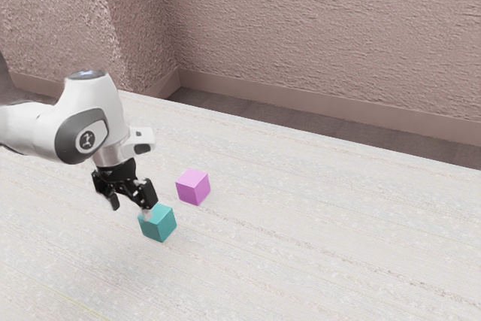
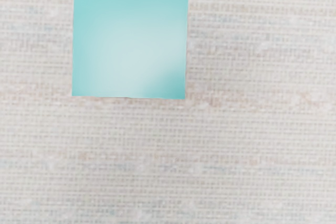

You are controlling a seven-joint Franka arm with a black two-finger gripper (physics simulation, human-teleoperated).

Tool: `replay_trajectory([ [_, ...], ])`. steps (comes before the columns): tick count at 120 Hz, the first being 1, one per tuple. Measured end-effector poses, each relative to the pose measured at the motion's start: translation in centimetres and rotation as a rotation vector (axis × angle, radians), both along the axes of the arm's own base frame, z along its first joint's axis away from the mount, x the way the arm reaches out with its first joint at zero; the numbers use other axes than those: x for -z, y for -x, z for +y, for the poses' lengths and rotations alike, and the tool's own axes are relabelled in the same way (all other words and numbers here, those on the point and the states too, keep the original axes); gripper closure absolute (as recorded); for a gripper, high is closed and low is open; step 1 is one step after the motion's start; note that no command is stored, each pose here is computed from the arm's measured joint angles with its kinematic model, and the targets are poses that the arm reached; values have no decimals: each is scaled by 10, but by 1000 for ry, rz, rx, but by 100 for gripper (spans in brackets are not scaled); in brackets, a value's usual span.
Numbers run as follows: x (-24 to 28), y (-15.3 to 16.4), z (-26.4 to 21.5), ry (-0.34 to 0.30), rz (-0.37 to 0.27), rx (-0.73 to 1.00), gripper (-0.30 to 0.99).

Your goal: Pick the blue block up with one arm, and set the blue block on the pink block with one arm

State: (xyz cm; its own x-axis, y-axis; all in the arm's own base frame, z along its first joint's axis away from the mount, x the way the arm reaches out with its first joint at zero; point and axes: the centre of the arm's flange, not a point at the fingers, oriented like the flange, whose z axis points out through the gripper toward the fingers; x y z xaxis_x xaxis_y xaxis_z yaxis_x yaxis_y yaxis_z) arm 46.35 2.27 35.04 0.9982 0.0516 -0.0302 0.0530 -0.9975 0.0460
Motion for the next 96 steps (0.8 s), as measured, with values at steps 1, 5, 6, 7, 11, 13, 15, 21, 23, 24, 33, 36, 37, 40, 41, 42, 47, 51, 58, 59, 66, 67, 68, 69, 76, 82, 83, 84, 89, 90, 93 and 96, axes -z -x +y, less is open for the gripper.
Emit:
replay_trajectory([
  [1, 2, -1, 2, 1, -3, -5, 0],
  [5, 8, -3, 11, 2, -17, -21, 0],
  [6, 8, -3, 12, 2, -22, -23, 0],
  [7, 9, -4, 13, 2, -26, -25, 0],
  [11, 11, -6, 17, 2, -45, -29, 0],
  [13, 11, -7, 18, 1, -54, -29, 0],
  [15, 11, -8, 18, 1, -62, -28, 0],
  [21, 15, -11, 19, 1, -80, -24, 0],
  [23, 18, -12, 19, 1, -83, -23, 0],
  [24, 19, -13, 19, 1, -84, -22, 0],
  [33, 28, -16, 20, 1, -96, -14, 1],
  [36, 31, -18, 20, 2, -99, -12, 1],
  [37, 32, -18, 20, 3, -99, -12, 1],
  [40, 35, -19, 20, 13, -101, -15, 1],
  [41, 36, -20, 20, 16, -101, -17, 1],
  [42, 37, -20, 20, 20, -102, -18, 1],
  [47, 39, -23, 20, 33, -105, -19, 1],
  [51, 40, -23, 21, 41, -105, -15, 0],
  [58, 45, -25, 21, 50, -97, -5, 0],
  [59, 46, -25, 21, 51, -95, -3, 0],
  [66, 53, -26, 21, 56, -82, 9, 0],
  [67, 54, -26, 21, 57, -81, 11, 0],
  [68, 55, -26, 21, 58, -80, 13, 0],
  [69, 55, -26, 21, 58, -80, 15, 0],
  [76, 55, -29, 20, 62, -79, 29, 0],
  [82, 55, -31, 19, 65, -76, 40, 0],
  [83, 55, -31, 19, 65, -74, 42, 0],
  [84, 55, -32, 19, 65, -73, 43, 0],
  [89, 58, -32, 18, 62, -64, 55, 0],
  [90, 58, -32, 18, 61, -62, 57, 0],
  [93, 59, -32, 17, 59, -58, 63, 0],
  [96, 60, -32, 17, 56, -53, 68, 0],
])
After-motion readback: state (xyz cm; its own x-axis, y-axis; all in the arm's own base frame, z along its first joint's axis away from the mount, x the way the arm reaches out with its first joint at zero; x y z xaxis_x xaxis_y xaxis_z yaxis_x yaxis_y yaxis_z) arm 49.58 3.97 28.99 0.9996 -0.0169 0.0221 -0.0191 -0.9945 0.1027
